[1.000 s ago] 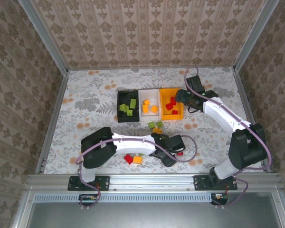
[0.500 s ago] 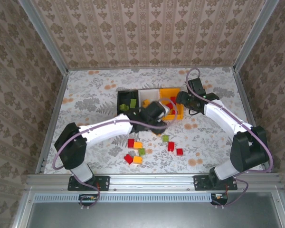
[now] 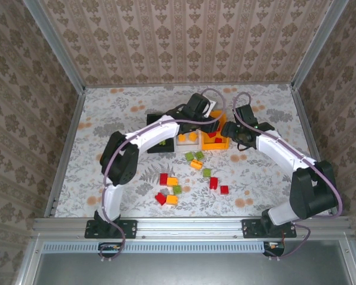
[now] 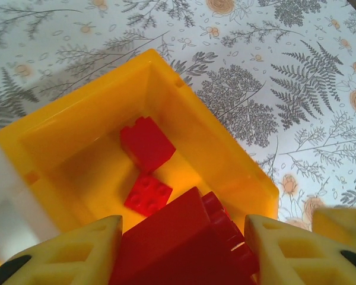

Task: Sort the legos into containers by color

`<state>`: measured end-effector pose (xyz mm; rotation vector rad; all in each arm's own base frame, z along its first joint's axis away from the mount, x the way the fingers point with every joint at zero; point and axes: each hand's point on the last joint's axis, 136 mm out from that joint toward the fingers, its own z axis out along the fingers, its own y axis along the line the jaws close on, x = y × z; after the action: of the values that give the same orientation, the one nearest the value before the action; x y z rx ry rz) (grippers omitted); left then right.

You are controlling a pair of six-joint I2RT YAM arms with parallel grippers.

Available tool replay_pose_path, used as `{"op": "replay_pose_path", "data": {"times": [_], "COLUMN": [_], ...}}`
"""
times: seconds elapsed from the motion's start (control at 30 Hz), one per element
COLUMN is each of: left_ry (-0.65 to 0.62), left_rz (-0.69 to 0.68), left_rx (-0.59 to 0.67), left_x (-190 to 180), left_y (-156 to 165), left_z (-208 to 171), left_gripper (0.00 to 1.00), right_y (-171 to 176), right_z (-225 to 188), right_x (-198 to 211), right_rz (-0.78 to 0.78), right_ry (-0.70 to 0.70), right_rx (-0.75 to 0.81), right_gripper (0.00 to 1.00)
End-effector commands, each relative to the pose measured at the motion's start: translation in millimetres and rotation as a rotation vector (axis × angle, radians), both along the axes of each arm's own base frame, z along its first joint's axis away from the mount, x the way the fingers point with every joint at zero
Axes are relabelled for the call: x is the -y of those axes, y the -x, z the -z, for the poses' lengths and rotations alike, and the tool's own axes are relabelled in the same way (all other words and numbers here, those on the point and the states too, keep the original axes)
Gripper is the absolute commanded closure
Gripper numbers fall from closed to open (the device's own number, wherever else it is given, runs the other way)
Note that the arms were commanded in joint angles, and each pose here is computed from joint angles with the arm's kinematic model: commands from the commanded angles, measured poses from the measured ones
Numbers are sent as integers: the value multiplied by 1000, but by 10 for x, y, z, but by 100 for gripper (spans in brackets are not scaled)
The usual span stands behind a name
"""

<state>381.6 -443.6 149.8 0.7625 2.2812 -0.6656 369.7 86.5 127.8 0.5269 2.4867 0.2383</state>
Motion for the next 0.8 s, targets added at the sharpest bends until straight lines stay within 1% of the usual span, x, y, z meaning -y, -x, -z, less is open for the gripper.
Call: {"op": "replay_pose_path", "data": {"times": [0.0,0.07,0.1,0.13,0.2,0.33,0.47,0.53,0.6,0.67,0.77], "left_ry": [37,44,51,62,80,140,216,253,280,289,268], "left_rz": [-2,-11,-19,-26,-38,-61,-94,-113,-127,-134,-186], "left_rx": [-19,-26,-28,-23,-14,15,44,56,64,64,62], "left_x": [97,117,115,115,92,-25,-270,-467,-655,-840,-1166], "left_y": [-121,-166,-188,-202,-215,-183,-25,135,307,508,748], "left_z": [-102,-109,-119,-165,-261,-549,-829,-932,-1008,-987,-879], "left_gripper": [50,42,36,31,25,19,12,0,0,0,0], "right_y": [96,137,164,200,276,491,743,964,1133,1310,1488], "right_z": [-75,-52,-26,-124,-108,-36,99,235,342,474,674], "right_x": [99,98,92,88,79,-23,-234,-393,-576,-731,-854], "right_rz": [26,21,15,8,-2,-59,-181,-273,-371,-458,-515], "right_ry": [19,15,14,5,-3,-19,-31,-23,-9,25,62], "right_rx": [13,3,-8,16,7,-15,-59,-117,-155,-202,-261], "right_gripper": [28,28,28,28,28,28,28,29,29,29,29]}}
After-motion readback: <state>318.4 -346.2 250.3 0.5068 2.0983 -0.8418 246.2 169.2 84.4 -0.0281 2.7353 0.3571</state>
